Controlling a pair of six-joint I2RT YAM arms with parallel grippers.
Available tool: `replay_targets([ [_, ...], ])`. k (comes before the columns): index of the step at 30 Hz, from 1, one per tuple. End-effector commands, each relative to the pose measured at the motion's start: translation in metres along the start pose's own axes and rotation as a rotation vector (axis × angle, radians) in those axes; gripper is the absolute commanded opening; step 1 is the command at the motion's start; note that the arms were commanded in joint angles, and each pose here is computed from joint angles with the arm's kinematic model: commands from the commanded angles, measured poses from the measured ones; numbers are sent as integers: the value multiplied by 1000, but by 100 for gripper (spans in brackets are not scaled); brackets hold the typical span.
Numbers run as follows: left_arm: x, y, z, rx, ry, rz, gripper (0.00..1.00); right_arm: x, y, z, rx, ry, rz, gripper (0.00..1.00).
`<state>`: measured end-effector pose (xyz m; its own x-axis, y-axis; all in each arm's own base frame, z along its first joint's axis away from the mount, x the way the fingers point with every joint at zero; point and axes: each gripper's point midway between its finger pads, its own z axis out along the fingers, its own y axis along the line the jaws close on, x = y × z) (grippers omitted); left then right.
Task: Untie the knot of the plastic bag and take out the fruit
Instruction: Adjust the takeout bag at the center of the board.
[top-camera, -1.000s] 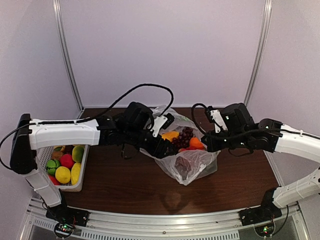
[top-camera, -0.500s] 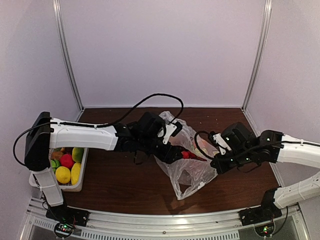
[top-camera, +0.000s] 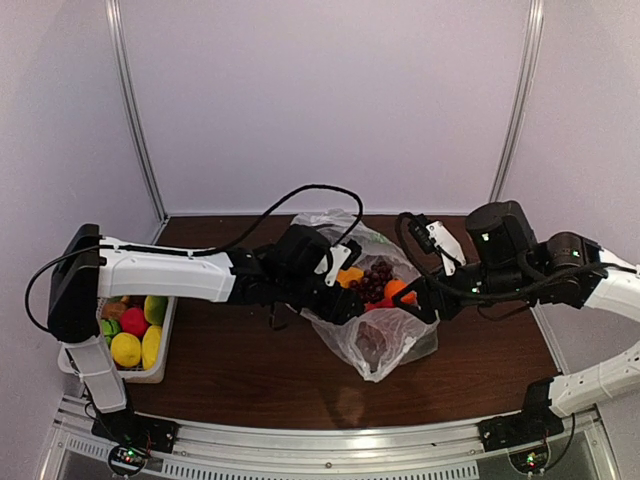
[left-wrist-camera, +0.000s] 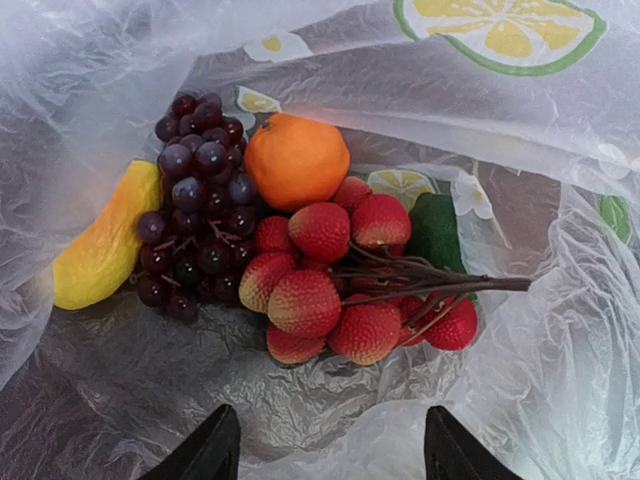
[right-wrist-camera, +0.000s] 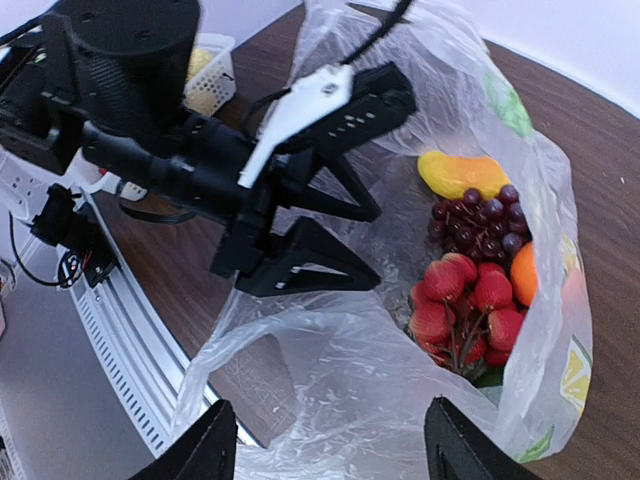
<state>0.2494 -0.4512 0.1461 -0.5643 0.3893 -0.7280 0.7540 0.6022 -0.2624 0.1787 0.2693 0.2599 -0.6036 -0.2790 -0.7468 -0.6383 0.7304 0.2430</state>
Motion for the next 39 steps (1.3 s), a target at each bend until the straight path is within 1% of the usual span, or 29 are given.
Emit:
replay_targets([
  [1, -15, 1, -13, -21, -67, -29, 64, -10, 24, 4, -66, -16, -88, 68],
  [3, -15, 0, -14, -19, -69, -36, 64, -8, 20, 16, -22, 12, -99, 71],
  [7, -13, 3, -17, -33, -72, -46, 64, -3, -2, 41, 137, 97, -119, 74],
  [13, -10, 8, -17, -55, -78, -62, 64, 12, -10, 79, 161, 184, -141, 81],
  [15, -11, 6, -16, -46, -80, -65, 64, 31, -15, 96, 170, 242, -156, 80],
  [17, -12, 6, -16, -41, -82, -67, 64, 44, -12, 101, 137, 277, -154, 74],
  [19, -11, 5, -15, -34, -82, -68, 64, 60, -5, 102, 75, 311, -145, 61],
  [24, -10, 4, -11, -30, -80, -71, 64, 96, 10, 89, -35, 384, -153, 14],
  [25, -10, 4, -11, -29, -82, -71, 64, 102, 12, 85, -43, 396, -155, 7],
  [26, -10, 4, -11, -29, -83, -71, 64, 107, 14, 81, -57, 403, -155, 1],
  [29, -12, -5, -10, 29, -85, -68, 64, 118, 21, 68, -113, 411, -137, 0],
  [32, -11, -17, -8, 99, -94, -63, 64, 128, 18, 64, -117, 410, -107, 0],
  [33, -15, -24, -8, 131, -121, -54, 64, 134, 16, 64, -115, 415, -94, 0],
  [35, -13, -34, -7, 162, -128, -26, 64, 141, 13, 63, -116, 417, -76, 0],
  [39, 1, -52, 3, 208, -102, 39, 65, 148, 11, 64, -121, 394, -43, 0],
])
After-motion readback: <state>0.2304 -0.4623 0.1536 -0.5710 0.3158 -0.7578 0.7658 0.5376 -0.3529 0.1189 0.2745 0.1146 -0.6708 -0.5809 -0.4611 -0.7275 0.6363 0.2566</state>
